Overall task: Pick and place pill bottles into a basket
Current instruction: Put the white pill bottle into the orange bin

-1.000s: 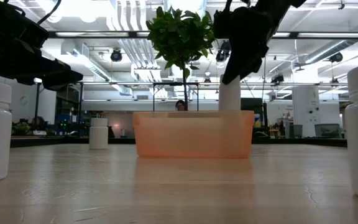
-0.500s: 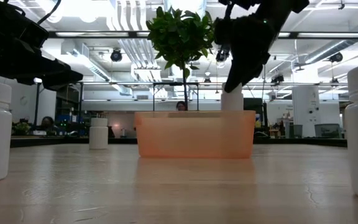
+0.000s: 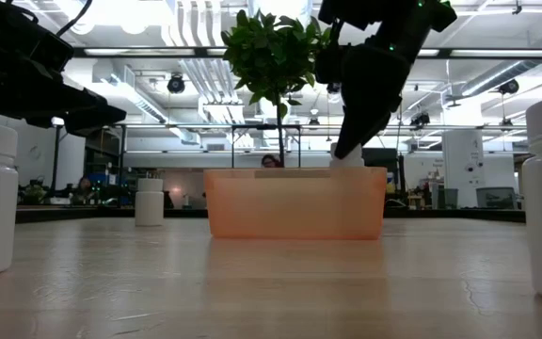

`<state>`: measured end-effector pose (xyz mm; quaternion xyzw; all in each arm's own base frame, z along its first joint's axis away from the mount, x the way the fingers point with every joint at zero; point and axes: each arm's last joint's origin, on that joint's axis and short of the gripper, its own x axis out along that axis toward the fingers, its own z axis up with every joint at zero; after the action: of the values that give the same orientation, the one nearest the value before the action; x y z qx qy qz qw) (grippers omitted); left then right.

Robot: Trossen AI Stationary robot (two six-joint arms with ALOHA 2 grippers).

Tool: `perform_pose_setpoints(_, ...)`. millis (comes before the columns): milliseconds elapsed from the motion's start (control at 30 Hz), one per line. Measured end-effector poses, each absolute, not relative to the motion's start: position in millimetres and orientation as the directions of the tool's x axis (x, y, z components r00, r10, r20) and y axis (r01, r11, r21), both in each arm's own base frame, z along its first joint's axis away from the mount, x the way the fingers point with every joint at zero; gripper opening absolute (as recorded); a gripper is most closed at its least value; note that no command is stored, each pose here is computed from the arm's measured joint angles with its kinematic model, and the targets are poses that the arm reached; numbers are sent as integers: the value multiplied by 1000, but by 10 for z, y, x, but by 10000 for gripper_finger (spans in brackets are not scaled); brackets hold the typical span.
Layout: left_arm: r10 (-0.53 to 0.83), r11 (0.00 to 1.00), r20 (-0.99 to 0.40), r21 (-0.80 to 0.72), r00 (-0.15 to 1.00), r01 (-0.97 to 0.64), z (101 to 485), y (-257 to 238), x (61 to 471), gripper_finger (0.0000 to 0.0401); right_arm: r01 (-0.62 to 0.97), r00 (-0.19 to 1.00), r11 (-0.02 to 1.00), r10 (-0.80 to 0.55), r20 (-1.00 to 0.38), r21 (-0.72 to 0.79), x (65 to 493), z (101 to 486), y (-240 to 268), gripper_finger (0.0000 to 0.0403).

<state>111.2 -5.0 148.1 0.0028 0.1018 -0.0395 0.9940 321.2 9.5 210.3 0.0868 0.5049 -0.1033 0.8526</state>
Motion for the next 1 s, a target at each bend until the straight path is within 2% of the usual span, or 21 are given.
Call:
perform_pose_setpoints(600, -78, 997, -204, -3, 976, 79, 1480, -50, 1113, 238, 260, 464, 965, -93, -881, 36, 3226, 2051, 92, 146)
perform_pose_setpoints(833, -78, 997, -204, -2, 976, 79, 1480, -50, 1113, 238, 262, 463, 965, -93, -881, 35, 3225, 2050, 92, 189)
perform_pose_setpoints(1000, -78, 997, -204, -3, 976, 79, 1480, -50, 1113, 238, 263, 463, 964, -93, -882, 36, 3225, 2050, 92, 198)
